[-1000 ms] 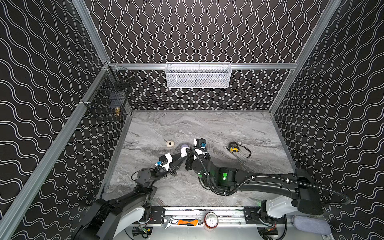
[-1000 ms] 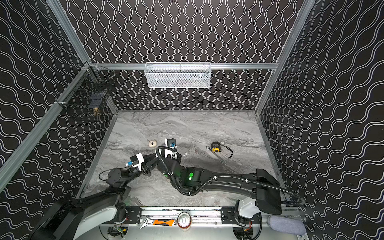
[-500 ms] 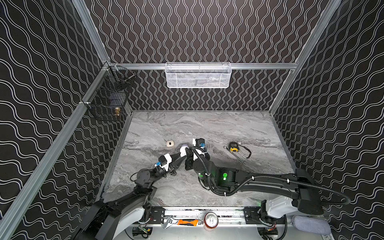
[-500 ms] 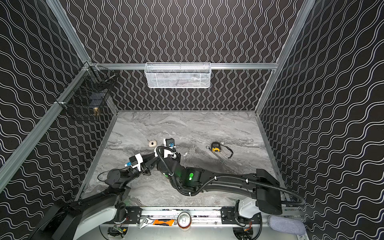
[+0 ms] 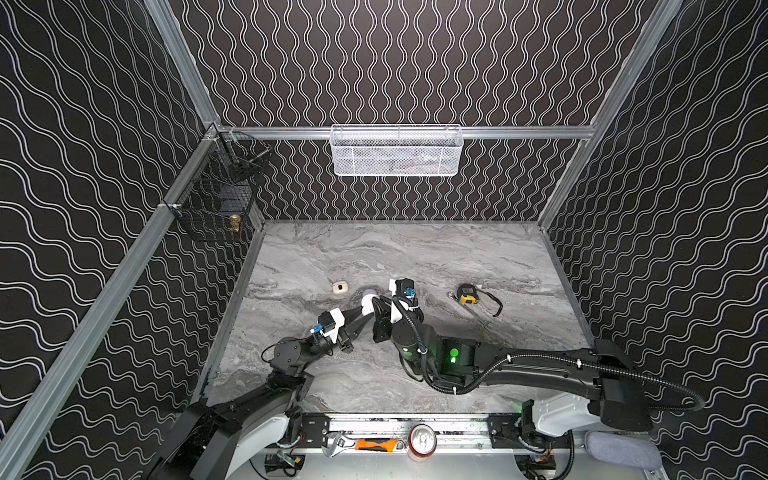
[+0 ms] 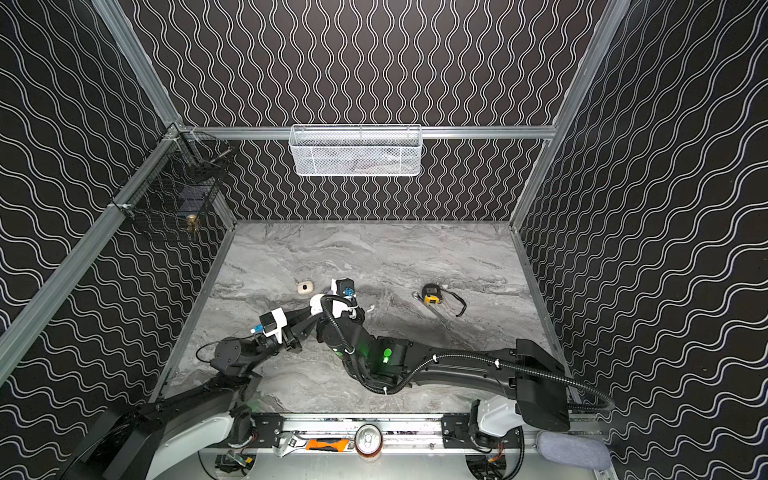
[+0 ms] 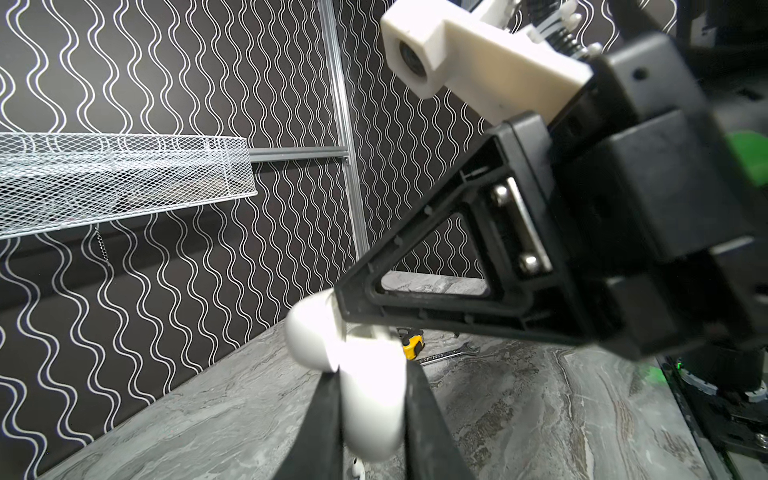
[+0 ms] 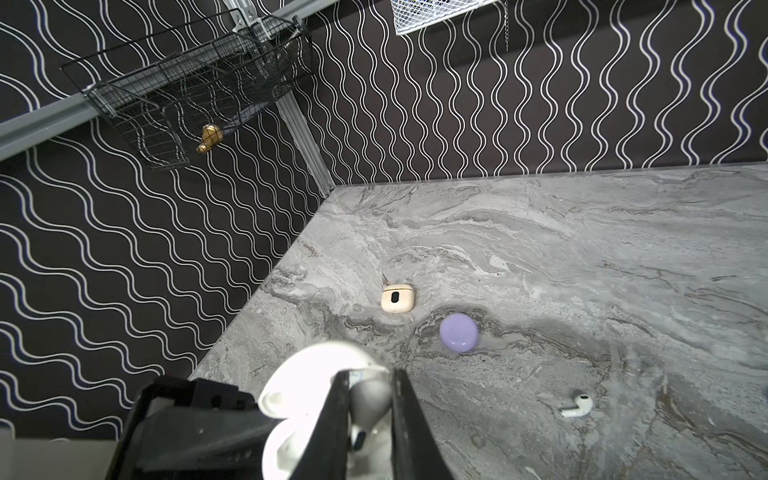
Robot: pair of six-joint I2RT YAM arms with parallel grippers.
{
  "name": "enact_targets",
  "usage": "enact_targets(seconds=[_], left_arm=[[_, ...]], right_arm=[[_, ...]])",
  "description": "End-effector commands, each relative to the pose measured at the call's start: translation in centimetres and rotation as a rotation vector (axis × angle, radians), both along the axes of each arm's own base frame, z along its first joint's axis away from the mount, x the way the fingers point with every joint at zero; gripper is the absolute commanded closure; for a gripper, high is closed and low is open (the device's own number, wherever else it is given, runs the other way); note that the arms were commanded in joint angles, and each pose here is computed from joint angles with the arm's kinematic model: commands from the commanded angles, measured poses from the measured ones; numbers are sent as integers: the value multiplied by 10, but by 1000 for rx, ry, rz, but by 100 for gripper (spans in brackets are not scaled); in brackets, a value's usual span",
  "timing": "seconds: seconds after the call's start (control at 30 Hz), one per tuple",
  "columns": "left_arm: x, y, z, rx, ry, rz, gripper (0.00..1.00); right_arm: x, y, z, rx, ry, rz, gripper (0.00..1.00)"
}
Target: Insert the wireless bluetooth earbuds into the charging case
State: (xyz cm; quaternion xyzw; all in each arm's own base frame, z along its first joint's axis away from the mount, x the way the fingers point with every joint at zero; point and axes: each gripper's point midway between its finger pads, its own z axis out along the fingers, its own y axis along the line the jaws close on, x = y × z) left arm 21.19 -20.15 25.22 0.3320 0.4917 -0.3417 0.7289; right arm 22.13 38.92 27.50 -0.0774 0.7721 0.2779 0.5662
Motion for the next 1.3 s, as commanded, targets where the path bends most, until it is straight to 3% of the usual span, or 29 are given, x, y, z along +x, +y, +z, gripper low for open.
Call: enact_targets(seconds=[0.0, 0.5, 0.9, 1.27], left_arm=[[-6, 3, 16, -22, -82, 4, 100], [-8, 2, 16, -24, -93, -2, 100], [-8, 3, 16, -26, -93, 3, 100], [-8, 3, 16, -25, -95, 5, 100]], right_arm=[[-3, 3, 0, 1, 1, 24, 91], [-20, 4, 2, 31, -42, 133, 91], [-39, 10, 8, 46, -101, 204, 83], [-38, 6, 7, 42, -110, 174, 73]])
